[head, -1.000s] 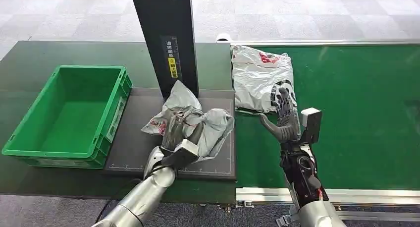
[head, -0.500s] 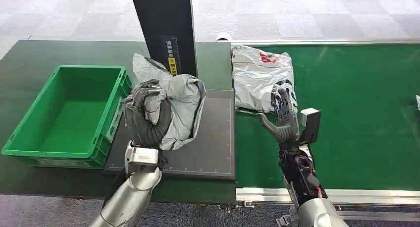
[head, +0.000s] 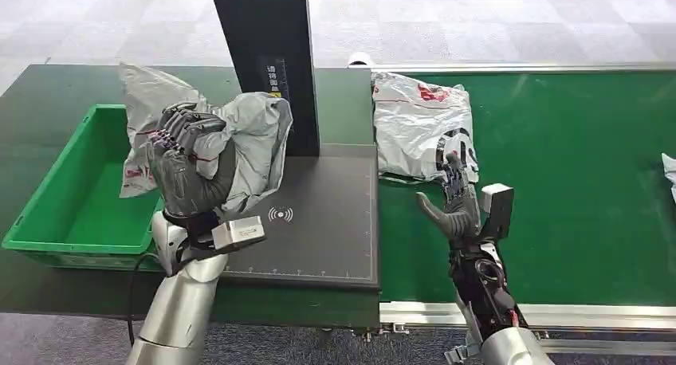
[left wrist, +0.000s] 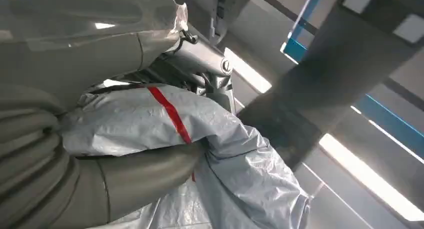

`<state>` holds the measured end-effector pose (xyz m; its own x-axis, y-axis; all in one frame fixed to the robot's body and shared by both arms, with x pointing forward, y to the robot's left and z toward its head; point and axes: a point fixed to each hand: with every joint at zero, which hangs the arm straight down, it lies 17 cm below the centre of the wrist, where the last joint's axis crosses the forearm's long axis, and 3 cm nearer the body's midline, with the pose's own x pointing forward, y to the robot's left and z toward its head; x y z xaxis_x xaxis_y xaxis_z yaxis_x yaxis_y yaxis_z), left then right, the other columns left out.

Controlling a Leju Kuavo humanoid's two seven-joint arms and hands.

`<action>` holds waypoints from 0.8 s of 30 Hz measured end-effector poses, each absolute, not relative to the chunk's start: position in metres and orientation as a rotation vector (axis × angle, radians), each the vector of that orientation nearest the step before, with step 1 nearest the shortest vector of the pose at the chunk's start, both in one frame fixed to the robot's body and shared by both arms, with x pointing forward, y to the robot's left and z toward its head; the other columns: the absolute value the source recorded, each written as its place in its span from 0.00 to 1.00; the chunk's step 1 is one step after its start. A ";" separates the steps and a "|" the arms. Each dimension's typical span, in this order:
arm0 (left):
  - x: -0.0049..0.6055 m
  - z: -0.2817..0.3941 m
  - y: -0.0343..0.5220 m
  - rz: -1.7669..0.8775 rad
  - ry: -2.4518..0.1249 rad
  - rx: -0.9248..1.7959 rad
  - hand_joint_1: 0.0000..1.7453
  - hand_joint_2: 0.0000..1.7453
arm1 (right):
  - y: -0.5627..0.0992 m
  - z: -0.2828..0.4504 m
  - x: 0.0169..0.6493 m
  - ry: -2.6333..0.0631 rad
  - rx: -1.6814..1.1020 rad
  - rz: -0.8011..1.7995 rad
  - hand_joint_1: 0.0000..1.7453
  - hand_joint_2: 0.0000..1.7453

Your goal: Moved the parcel from conveyor to table for the left to box.

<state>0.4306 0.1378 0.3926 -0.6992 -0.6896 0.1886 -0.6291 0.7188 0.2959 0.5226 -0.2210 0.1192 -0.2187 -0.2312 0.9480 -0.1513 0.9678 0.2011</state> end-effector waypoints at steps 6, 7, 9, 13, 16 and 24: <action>0.435 0.393 0.149 -0.263 -2.613 1.060 1.00 1.00 | -0.220 0.119 0.522 -1.798 0.283 -0.072 0.00 1.00; 0.435 0.393 0.150 -0.261 -2.610 1.062 1.00 1.00 | -0.221 0.119 0.522 -1.798 0.283 -0.071 0.00 1.00; 0.436 0.393 0.151 -0.258 -2.607 1.065 1.00 1.00 | -0.221 0.119 0.522 -1.798 0.282 -0.071 0.00 1.00; 0.440 0.393 0.150 -0.330 -2.588 1.149 1.00 1.00 | -0.222 0.119 0.522 -1.798 0.280 -0.075 0.00 1.00; 0.451 0.395 0.169 -0.332 -2.530 1.248 1.00 1.00 | -0.222 0.116 0.521 -1.791 0.272 -0.078 0.00 1.00; 0.492 0.380 0.255 -0.237 -2.287 1.418 1.00 1.00 | -0.221 0.112 0.515 -1.783 0.269 -0.073 0.00 1.00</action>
